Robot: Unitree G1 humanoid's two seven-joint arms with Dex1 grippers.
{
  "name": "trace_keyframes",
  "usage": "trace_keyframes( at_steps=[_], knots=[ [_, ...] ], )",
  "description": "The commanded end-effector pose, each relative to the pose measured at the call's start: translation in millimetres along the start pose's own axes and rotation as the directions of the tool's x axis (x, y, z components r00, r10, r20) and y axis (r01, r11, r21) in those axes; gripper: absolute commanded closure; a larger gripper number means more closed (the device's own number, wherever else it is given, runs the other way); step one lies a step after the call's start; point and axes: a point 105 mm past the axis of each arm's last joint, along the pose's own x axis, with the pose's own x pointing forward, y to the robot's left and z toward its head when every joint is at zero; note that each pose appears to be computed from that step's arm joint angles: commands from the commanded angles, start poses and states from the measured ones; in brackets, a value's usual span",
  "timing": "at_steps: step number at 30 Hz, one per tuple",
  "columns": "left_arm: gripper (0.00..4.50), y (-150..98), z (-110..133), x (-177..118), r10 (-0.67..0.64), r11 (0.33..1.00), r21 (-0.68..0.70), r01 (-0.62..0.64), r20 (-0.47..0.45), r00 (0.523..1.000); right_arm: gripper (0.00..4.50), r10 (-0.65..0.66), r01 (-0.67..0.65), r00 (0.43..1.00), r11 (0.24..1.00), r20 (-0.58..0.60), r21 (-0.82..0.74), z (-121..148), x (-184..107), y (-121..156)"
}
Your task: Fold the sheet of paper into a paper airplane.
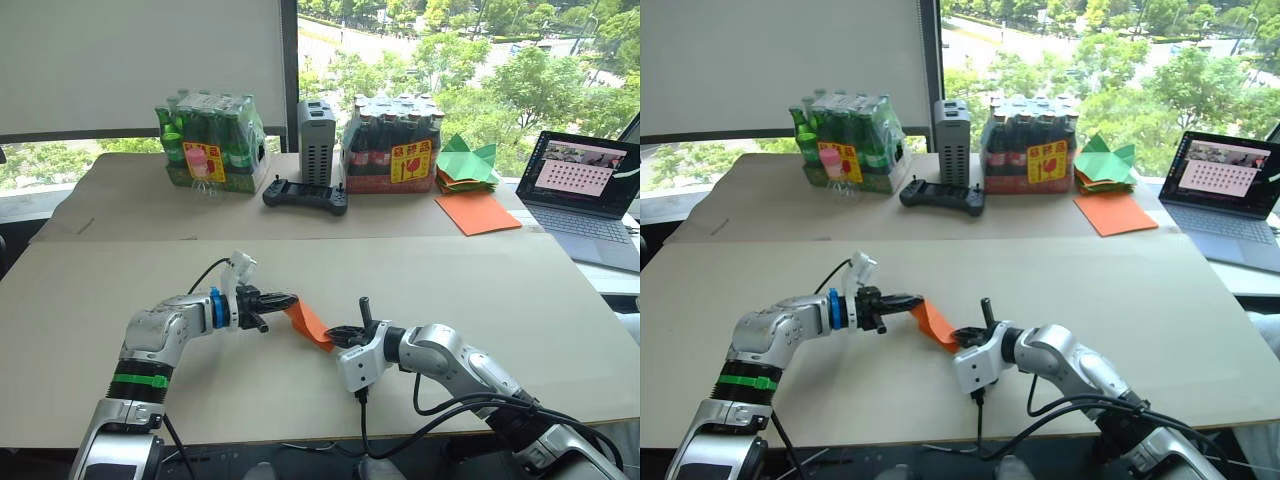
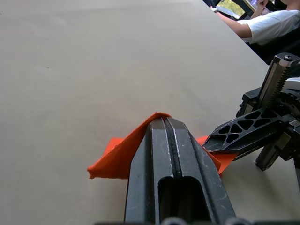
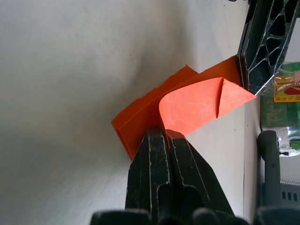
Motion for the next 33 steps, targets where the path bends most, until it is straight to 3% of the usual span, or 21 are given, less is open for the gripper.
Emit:
trace_keyframes(
  at_steps=[1,13,19,24,33],
  knots=[
    [4.5,-8,16,-3,-0.035,0.998,0.049,0.034,0.024,0.999,4.48,0.059,-0.059,0.998,0.998,-0.003,0.027,0,0,17],
    [4.5,-5,7,-24,-0.016,0.998,0.059,0.018,-0.026,1.0,4.48,0.056,-0.056,0.998,0.998,0.008,0.038,2,2,19],
    [4.5,-17,15,-8,-0.06,0.996,0.071,0.059,0.002,0.998,4.48,0.055,-0.055,0.998,0.998,0.009,0.042,2,3,19],
    [4.5,-20,10,6,-0.063,0.993,0.096,0.066,-0.038,0.997,4.48,0.056,-0.056,0.998,0.997,0.006,0.043,1,3,19],
    [4.5,4,-14,16,0.023,0.991,0.131,-0.007,-0.124,0.992,4.48,0.048,-0.048,0.999,0.997,-0.004,0.053,-1,2,19]
  ],
)
